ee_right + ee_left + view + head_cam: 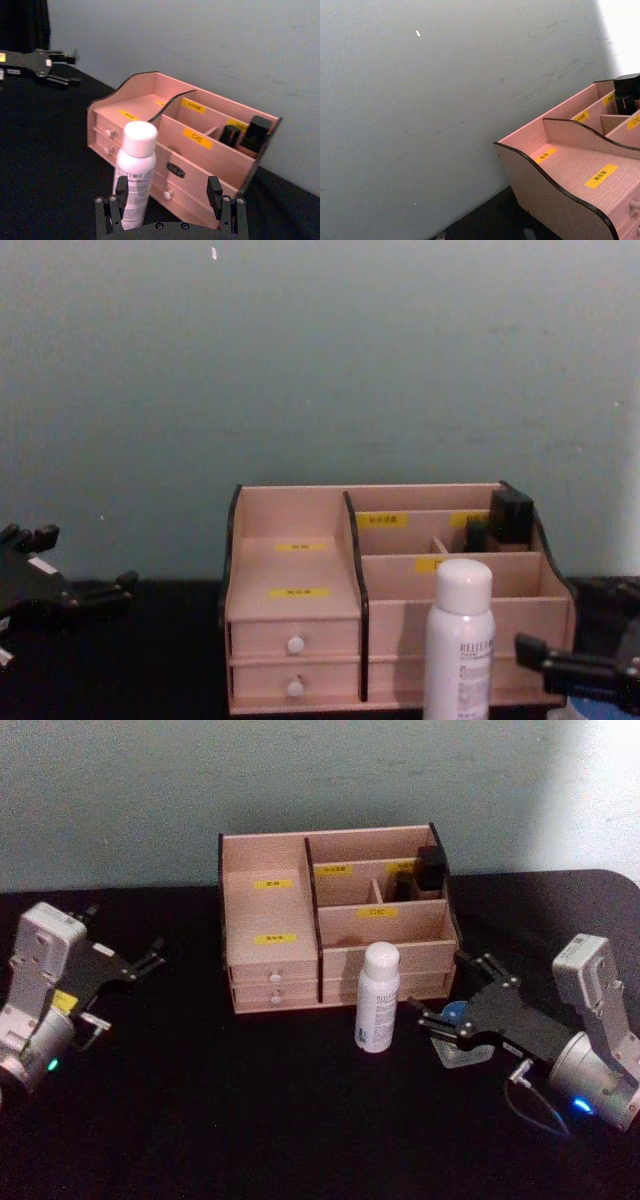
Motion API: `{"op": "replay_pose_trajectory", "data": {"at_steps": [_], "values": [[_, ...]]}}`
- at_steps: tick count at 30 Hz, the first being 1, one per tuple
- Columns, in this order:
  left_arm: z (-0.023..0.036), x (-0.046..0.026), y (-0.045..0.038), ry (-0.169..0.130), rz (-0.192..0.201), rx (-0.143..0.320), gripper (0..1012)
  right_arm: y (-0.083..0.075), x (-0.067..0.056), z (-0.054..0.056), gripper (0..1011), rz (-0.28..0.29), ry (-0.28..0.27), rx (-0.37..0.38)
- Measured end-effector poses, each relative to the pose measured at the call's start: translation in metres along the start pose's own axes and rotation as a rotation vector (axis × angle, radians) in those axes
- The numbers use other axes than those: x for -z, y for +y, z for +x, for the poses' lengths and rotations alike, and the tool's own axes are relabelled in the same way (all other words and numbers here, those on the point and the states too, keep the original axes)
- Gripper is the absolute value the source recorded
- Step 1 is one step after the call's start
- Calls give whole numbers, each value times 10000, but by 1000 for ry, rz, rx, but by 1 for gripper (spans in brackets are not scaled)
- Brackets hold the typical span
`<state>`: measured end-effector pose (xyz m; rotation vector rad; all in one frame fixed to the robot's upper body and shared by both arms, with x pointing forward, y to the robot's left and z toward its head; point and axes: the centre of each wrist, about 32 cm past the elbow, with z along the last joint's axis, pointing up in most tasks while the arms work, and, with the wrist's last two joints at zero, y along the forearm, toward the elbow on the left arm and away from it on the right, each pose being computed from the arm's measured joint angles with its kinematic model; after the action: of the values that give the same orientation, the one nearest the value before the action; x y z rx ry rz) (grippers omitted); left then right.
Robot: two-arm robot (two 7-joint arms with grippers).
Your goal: Pick up the facial cleanser and watermelon frost from the table and place them into the tiered storage box.
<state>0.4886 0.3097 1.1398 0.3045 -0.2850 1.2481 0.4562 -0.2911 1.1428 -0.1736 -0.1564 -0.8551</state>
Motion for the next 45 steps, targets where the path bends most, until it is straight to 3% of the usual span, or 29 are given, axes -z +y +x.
{"op": "replay_pose_trajectory", "data": {"at_steps": [22, 45], "values": [[0, 0, 0, 0, 0, 0, 1001, 231, 139, -18, 1000, -25, 76, -119], [0, 0, 0, 0, 0, 0, 1001, 439, 185, -5, 1000, -25, 108, -132]]}}
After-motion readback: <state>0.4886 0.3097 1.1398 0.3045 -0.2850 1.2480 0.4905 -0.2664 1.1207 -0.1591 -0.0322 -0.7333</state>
